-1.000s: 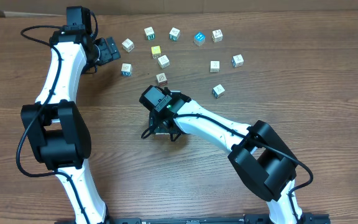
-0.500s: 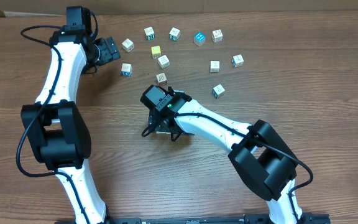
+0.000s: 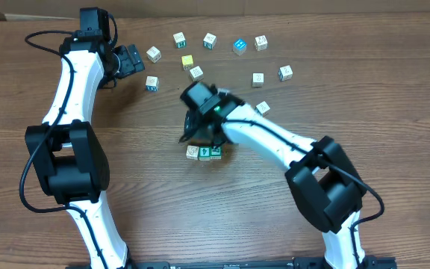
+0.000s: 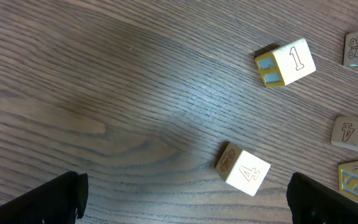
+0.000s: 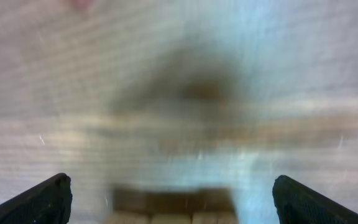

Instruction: Form a circle

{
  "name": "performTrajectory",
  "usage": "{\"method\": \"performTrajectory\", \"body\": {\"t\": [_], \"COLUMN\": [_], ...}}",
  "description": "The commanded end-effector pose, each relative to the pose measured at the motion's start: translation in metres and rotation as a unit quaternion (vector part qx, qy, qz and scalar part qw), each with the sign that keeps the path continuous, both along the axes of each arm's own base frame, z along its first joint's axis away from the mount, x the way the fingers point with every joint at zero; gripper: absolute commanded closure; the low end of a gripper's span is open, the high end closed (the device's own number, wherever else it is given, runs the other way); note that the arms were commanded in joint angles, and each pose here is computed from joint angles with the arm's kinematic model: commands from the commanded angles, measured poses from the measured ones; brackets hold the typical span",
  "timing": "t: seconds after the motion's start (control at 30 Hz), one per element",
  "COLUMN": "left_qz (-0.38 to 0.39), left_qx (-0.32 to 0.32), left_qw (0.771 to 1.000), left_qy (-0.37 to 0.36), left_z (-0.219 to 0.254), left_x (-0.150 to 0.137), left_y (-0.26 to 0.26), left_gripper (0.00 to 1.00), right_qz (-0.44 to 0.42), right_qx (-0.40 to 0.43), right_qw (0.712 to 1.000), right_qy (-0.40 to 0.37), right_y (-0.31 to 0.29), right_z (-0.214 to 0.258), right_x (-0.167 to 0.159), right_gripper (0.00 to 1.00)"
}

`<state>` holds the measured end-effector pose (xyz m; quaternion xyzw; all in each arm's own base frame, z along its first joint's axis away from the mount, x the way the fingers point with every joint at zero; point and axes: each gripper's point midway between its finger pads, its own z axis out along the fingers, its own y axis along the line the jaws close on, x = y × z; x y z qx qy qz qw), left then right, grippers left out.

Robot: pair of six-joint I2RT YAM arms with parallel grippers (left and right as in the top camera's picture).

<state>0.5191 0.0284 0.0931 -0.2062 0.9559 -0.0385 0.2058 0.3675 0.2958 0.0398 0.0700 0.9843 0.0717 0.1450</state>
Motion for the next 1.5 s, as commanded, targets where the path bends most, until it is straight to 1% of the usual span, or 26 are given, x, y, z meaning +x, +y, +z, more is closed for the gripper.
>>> {"method": "performTrajectory", "body": {"t": [0.0, 0.33, 0.47, 1.47], "left_qz": [0.004, 0.004, 0.004, 0.001], "left_qx": [-0.007, -0.007, -0.007, -0.007], "left_qw": [1.000, 1.000, 1.000, 1.000], "left_qy": [-0.010, -0.010, -0.010, -0.010], "left_z": [0.007, 0.007, 0.007, 0.007], "left_x": [0.003, 0.003, 0.003, 0.004], "left_y": [-0.005, -0.005, -0.005, -0.008], "left_gripper": [0.00, 0.00, 0.00, 0.00], "right_qz": [-0.009, -0.059, -0.072, -0.078], "right_qx": [-0.001, -0.041, -0.048, -0.055], "right_qw": [1.000, 0.997, 0.995, 0.994], "right_qy": [-0.019, 0.037, 0.048, 0.058], "right_y": [-0.017, -0.075, -0.088, -0.096], "right_z": [0.008, -0.001, -0.002, -0.003], "right_x": [0.025, 0.024, 0.024, 0.022], "right_gripper": [0.00, 0.00, 0.00, 0.00]}}
